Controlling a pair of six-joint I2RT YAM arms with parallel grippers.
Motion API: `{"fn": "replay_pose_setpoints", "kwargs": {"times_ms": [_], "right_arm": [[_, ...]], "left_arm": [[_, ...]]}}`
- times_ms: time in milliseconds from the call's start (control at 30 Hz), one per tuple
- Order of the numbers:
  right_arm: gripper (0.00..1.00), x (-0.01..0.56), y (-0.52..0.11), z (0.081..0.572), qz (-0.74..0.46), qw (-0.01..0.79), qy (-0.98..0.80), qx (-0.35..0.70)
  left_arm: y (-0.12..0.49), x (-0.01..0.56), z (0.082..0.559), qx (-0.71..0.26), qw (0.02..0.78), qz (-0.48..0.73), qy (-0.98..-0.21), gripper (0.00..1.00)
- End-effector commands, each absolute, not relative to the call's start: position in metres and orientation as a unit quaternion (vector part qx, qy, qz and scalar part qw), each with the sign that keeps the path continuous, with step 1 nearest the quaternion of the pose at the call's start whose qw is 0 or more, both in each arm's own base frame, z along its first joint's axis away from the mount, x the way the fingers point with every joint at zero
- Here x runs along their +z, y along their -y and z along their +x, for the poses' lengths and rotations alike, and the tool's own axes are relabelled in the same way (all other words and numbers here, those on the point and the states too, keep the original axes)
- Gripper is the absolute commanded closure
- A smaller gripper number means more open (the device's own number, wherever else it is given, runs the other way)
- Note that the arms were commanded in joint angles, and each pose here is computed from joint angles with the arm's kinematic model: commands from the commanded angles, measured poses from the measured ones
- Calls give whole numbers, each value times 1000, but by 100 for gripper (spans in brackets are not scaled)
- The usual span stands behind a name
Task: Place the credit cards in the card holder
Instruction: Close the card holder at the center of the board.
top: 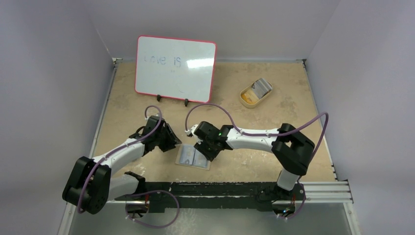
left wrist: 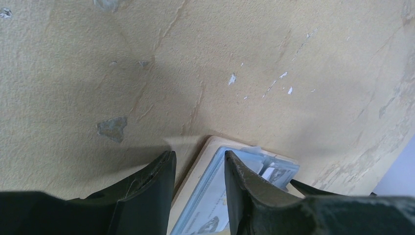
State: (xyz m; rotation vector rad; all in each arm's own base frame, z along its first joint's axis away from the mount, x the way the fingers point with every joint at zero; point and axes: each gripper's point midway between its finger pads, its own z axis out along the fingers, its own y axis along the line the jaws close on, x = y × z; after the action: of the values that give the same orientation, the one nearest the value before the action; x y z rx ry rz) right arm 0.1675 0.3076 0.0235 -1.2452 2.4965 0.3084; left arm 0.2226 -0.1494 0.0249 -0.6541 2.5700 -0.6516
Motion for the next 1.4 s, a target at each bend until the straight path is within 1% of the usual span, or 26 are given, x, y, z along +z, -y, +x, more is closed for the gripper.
{"fn": "replay_pose_setpoints", "kwargs": {"times_ms": [0,133,467,533,667,767,867,933,967,1100,1200,1267,1367], "right_arm": [[60,34,-303,166,-466,161,-864,98],[58,38,-302,164,-470,159,-862,100],[59,21,-314,170,-475,160,-860,101],[61,21,-318,172,-475,164,-858,105],[72,27,-324,173,-460,175,-862,121],[80,43,-337,181,-433,217,-862,148],[81,49,-341,191,-390,252,-871,163],[82,49,-341,196,-370,273,-871,174],[83,52,-346,198,-364,291,-865,189],[85,46,-340,205,-335,329,-862,192],[86,50,-340,210,-318,355,-856,199],[86,54,-339,213,-301,372,-853,208],[86,62,-338,215,-278,398,-842,234]], "left_arm": [[152,34,234,-245,220,-233,-915,59],[153,34,234,-247,220,-235,-914,60],[152,28,230,-245,214,-236,-916,59],[153,27,230,-247,213,-238,-915,59],[153,29,234,-247,216,-238,-914,59],[148,32,244,-230,222,-235,-918,59],[138,33,257,-214,223,-246,-919,58],[129,35,263,-197,228,-250,-920,56],[124,35,264,-184,232,-251,-922,56],[97,37,263,-112,255,-258,-925,54],[98,36,261,-117,251,-264,-924,57],[98,32,256,-114,238,-265,-927,57],[106,27,247,-137,218,-270,-928,57]]}}
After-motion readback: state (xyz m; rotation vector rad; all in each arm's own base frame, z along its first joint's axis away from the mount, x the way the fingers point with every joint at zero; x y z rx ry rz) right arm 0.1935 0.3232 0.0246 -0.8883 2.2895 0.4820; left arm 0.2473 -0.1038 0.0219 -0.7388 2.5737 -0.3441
